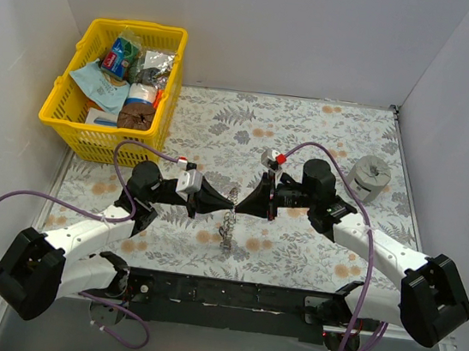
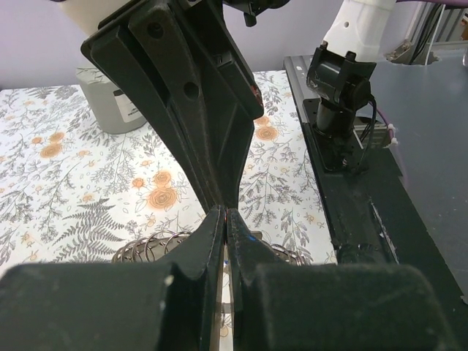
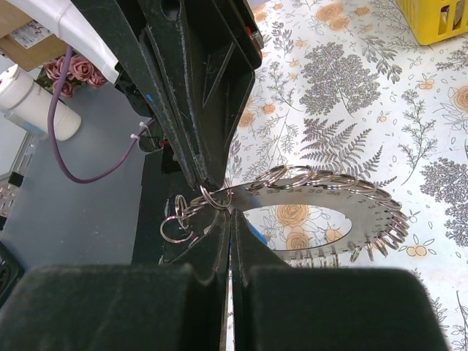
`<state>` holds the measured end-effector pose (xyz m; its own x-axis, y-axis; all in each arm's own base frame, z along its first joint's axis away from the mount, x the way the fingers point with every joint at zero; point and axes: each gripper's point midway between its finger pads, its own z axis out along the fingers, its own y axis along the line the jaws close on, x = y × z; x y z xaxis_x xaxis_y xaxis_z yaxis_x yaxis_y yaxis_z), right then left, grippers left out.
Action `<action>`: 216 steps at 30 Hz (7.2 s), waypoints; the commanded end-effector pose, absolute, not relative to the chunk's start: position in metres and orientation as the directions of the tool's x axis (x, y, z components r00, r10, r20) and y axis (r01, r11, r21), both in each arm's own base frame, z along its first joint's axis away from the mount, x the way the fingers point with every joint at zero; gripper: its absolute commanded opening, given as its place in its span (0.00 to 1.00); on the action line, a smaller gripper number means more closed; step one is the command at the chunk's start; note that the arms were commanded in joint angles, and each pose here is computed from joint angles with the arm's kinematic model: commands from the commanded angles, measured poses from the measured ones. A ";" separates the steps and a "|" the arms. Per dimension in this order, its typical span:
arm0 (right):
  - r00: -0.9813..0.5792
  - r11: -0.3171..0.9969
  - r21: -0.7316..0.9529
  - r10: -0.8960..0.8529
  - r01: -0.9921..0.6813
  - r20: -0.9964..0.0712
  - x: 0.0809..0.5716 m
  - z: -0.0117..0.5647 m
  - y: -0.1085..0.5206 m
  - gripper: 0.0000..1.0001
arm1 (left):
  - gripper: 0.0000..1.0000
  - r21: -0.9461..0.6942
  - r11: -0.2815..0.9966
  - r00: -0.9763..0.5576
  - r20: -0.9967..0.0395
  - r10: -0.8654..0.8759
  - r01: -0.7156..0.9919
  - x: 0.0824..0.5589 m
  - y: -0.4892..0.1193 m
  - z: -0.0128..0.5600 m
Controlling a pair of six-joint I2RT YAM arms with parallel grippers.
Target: Put the keys on the keyring
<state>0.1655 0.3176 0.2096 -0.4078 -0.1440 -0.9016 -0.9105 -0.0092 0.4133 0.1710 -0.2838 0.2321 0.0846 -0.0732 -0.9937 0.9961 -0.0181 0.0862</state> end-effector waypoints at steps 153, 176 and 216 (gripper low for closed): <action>-0.280 0.216 0.207 -0.403 -0.954 -0.871 0.173 0.179 0.285 0.01 | 0.23 -0.035 -0.103 -0.012 -0.978 0.210 0.994 0.187 -0.340 0.184; -0.279 0.216 0.206 -0.400 -0.954 -0.873 0.173 0.177 0.285 0.01 | 0.24 -0.014 -0.072 0.003 -0.973 0.231 0.997 0.189 -0.334 0.182; -0.245 0.287 0.170 -0.249 -0.943 -0.937 0.183 0.205 0.271 0.63 | 0.00 0.012 0.021 0.013 -1.000 -0.028 1.000 0.194 -0.316 0.228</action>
<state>0.1775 0.2710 0.1869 -0.2844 -0.3254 -0.9018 -0.9363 0.2966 0.1882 0.1859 -0.3234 0.1693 -0.1103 0.1575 -0.9813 0.9931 -0.0221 -0.1152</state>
